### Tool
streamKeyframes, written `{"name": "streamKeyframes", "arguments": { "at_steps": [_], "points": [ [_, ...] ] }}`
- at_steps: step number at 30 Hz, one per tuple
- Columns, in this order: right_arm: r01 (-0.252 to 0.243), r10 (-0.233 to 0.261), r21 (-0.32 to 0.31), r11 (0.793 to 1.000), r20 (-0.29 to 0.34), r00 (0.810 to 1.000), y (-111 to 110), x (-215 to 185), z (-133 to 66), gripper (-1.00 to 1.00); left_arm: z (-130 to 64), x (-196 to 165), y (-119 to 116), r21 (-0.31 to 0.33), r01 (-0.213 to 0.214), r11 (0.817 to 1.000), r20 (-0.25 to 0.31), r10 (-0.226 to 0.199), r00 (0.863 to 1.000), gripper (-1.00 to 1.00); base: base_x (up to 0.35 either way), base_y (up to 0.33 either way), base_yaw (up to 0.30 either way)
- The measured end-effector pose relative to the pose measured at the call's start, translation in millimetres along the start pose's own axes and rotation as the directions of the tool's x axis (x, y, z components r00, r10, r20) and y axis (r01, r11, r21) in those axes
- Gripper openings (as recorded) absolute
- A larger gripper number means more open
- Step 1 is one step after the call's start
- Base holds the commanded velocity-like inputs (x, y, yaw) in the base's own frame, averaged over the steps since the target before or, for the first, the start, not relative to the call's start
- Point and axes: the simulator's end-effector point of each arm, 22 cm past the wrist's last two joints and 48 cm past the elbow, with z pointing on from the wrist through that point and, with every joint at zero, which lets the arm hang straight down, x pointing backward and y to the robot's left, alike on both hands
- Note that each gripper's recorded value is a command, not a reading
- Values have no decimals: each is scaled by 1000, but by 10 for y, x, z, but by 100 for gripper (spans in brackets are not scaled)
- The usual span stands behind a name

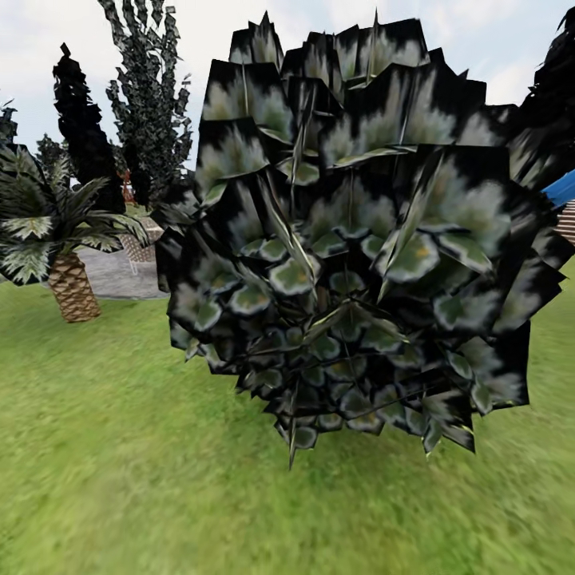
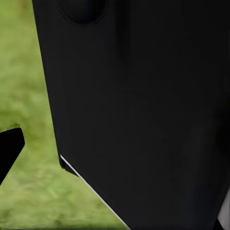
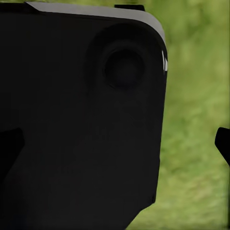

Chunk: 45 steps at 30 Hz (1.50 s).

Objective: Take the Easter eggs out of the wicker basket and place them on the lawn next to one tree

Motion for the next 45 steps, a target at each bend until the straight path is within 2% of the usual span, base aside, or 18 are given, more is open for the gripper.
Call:
{"name": "streamKeyframes", "arguments": {
  "at_steps": [7, 45],
  "points": [
    [2, -2, 12, 1000, 2, 1000, -26, -3, -1, 100, -1, -6, 7, -1, 1, 1000, 2, -1, 1000, 100, -140, 0, 300],
    [0, 0, 18, 1000, 2, 1000, -40, -3, -2, 100, -1, -2, -1, 0, -1, 1000, 2, 1, 1000, 100, -1, 0, 300]
  ]
}}
